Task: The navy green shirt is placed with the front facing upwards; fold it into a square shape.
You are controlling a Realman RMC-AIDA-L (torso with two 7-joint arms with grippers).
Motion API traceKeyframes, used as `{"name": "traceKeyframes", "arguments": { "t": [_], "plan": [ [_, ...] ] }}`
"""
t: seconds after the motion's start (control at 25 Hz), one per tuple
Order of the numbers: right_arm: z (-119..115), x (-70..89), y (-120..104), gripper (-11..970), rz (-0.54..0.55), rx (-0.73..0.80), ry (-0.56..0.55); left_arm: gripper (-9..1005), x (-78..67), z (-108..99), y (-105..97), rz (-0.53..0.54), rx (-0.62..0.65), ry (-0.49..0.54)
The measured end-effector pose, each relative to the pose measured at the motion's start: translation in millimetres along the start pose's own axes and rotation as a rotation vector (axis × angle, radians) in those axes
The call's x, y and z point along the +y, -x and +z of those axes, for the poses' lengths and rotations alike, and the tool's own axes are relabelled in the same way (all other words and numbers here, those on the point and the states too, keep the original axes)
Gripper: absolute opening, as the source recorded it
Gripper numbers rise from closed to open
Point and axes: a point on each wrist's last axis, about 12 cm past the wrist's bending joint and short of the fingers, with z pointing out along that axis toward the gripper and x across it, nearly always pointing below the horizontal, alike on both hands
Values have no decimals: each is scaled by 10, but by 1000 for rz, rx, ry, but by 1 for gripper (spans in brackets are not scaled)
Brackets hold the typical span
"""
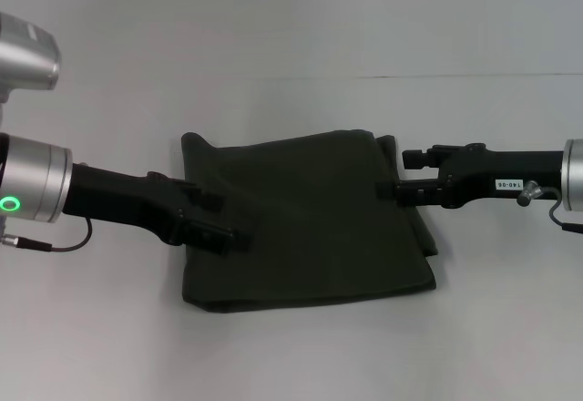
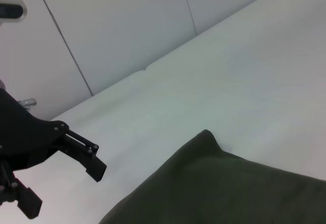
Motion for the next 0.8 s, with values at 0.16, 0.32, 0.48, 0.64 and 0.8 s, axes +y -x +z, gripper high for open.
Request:
{"name": "traceKeyframes", "arguments": {
  "t": [0.16, 0.32, 0.48, 0.64, 0.8],
  "plan": [
    [0, 1, 3, 884, 1, -3, 1, 963, 0, -2, -12, -3, 1, 1],
    [-1, 1, 3, 883, 1, -3, 1, 963, -4, 9, -14, -4, 0, -1],
    [0, 2, 3, 883, 1, -3, 2, 963, -5, 13, -13, -5, 0, -1],
    [1, 2, 3, 882, 0, -2, 2, 963, -6, 14, -12, -6, -2, -1],
    [5, 5, 2, 883, -2, 0, 3, 963, -4, 11, -14, -8, -3, 0]
  ]
}}
